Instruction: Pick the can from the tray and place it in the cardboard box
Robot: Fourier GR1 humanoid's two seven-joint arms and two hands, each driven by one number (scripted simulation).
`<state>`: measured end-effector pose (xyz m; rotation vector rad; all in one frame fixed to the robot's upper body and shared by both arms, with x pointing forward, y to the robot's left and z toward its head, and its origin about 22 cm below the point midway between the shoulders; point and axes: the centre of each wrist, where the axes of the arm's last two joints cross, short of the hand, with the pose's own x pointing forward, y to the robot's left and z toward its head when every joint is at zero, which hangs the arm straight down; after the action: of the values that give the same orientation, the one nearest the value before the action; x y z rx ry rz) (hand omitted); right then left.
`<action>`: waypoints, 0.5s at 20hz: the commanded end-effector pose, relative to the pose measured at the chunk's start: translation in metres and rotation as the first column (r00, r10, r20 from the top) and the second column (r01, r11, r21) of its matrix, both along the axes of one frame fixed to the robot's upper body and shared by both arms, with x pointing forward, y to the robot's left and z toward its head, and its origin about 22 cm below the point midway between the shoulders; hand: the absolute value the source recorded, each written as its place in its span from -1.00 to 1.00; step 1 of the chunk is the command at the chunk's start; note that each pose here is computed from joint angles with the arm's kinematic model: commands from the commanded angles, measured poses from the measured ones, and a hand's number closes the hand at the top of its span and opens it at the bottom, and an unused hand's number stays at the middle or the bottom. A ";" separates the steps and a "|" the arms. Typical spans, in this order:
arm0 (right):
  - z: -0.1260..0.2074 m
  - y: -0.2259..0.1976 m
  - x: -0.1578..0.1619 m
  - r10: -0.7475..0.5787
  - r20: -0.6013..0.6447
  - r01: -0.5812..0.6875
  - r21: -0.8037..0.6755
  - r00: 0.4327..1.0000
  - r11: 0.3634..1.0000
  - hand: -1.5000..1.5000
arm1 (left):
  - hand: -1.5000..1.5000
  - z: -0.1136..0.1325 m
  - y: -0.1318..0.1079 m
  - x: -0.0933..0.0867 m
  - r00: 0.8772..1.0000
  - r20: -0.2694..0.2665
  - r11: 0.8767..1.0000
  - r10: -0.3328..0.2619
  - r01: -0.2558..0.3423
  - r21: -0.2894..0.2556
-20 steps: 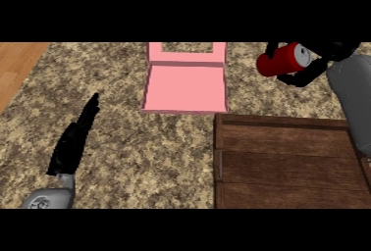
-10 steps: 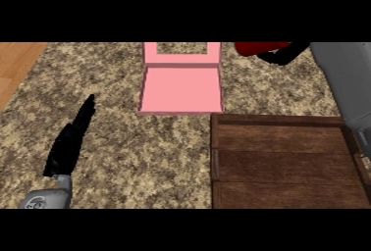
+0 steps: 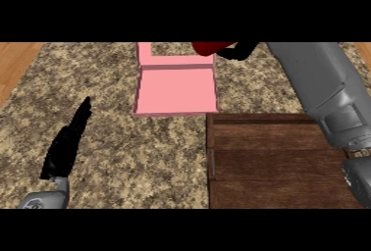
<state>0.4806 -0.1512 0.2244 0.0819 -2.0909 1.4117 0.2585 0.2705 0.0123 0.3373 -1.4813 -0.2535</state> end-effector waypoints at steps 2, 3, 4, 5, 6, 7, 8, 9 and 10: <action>-0.007 0.055 -0.005 0.068 -0.043 -0.070 -0.041 0.997 0.997 1.00 | 0.00 0.008 0.004 -0.010 1.000 0.003 1.000 -0.006 0.006 -0.004; -0.003 0.054 -0.004 0.103 -0.076 -0.107 -0.058 0.992 0.993 1.00 | 0.00 0.015 0.002 0.004 1.000 -0.001 1.000 0.000 0.000 0.009; -0.013 0.078 -0.010 0.113 -0.069 -0.117 -0.063 0.991 0.991 1.00 | 0.00 0.010 0.005 -0.003 1.000 0.004 1.000 0.013 -0.013 -0.006; 0.002 0.084 -0.010 0.097 -0.068 -0.103 -0.081 0.993 0.991 1.00 | 0.00 0.001 0.008 -0.005 1.000 -0.010 1.000 0.003 -0.003 0.002; -0.025 0.098 -0.016 0.116 -0.085 -0.127 -0.139 0.990 0.982 1.00 | 0.00 0.003 0.014 -0.006 1.000 -0.008 1.000 0.020 -0.020 -0.007; -0.022 0.111 -0.019 0.104 -0.088 -0.115 -0.137 0.991 0.984 1.00 | 0.00 -0.002 0.003 -0.005 1.000 -0.001 1.000 0.015 -0.015 -0.002; -0.033 0.097 -0.016 0.115 -0.091 -0.128 -0.152 0.989 0.980 1.00 | 0.00 -0.006 -0.001 -0.011 1.000 -0.011 1.000 0.010 -0.010 -0.010; -0.033 0.120 -0.023 0.115 -0.076 -0.126 -0.156 0.990 0.980 1.00 | 0.00 0.015 0.003 0.007 1.000 0.011 1.000 0.009 -0.009 0.002; -0.032 0.104 -0.017 0.090 -0.076 -0.103 -0.186 0.993 0.977 1.00 | 0.00 0.009 0.009 -0.003 1.000 0.016 1.000 0.008 -0.008 0.013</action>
<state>0.4669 -0.0598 0.2018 0.1686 -1.9625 1.5743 0.2554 0.2753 0.0175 0.3450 -1.4820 -0.2467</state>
